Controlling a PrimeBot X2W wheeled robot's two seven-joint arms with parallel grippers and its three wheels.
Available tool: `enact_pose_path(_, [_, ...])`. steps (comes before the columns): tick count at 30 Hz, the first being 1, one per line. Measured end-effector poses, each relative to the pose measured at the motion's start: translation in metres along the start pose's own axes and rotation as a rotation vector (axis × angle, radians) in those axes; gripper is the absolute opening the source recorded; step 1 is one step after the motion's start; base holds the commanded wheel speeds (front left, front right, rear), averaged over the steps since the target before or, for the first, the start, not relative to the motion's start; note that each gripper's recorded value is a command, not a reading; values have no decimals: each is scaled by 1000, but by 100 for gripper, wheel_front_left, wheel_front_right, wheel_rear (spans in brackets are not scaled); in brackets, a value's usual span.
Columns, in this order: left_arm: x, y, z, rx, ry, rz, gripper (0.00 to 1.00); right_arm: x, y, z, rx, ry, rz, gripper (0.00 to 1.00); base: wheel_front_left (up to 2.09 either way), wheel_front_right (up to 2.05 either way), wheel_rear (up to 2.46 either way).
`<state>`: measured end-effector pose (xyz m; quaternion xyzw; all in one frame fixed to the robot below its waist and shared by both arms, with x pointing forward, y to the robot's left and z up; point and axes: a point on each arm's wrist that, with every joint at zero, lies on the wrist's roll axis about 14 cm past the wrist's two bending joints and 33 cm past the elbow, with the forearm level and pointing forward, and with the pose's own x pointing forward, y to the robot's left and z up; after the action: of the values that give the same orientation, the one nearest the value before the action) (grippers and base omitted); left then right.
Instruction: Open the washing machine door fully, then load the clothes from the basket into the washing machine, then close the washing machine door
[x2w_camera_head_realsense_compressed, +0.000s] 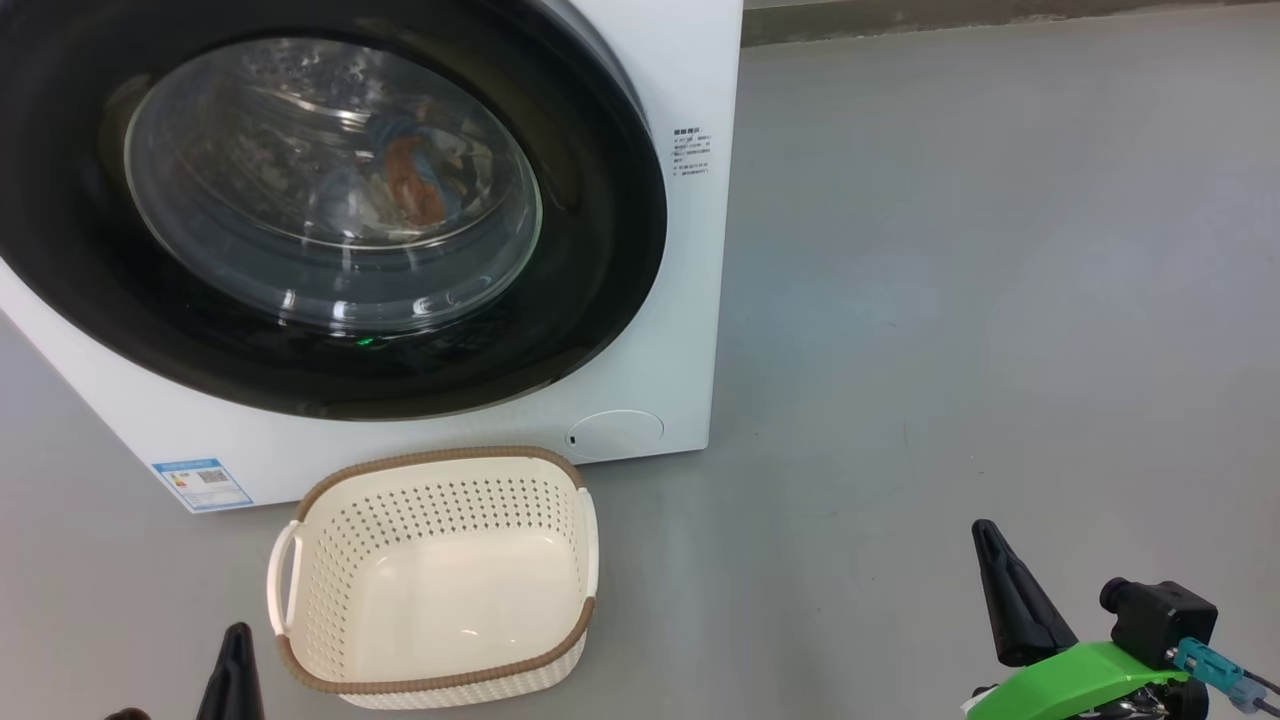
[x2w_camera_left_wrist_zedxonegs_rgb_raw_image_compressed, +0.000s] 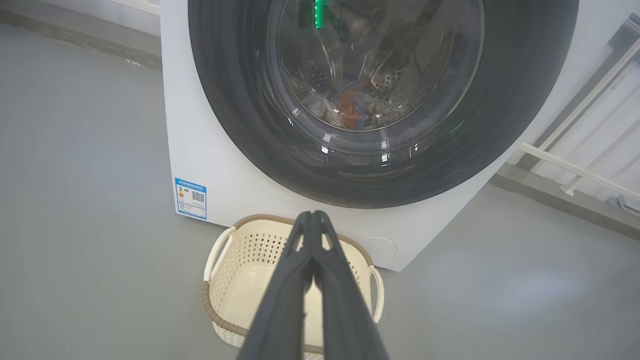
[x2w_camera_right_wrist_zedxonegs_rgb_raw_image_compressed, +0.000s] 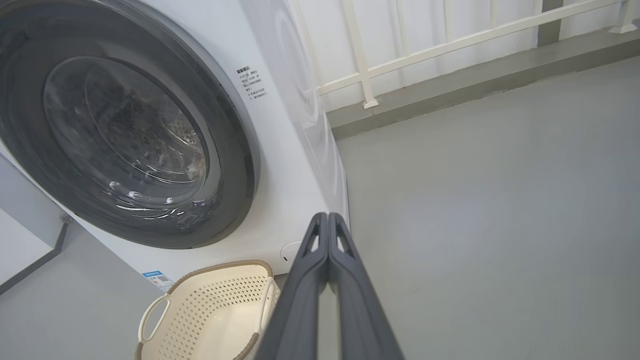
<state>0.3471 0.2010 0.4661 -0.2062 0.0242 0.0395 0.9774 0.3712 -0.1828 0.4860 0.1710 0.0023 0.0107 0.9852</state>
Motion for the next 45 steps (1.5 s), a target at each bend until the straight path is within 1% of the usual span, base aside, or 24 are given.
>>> enact_pose_path(19, [1,4,-4,-213,26,34,0,0,-8,-1,220,14,-46,0,0,0,0])
enact_pose_path(45, [9,0,-3,-499,46,42,0,0,-17,-2,521,23,-92,0,0,0,0])
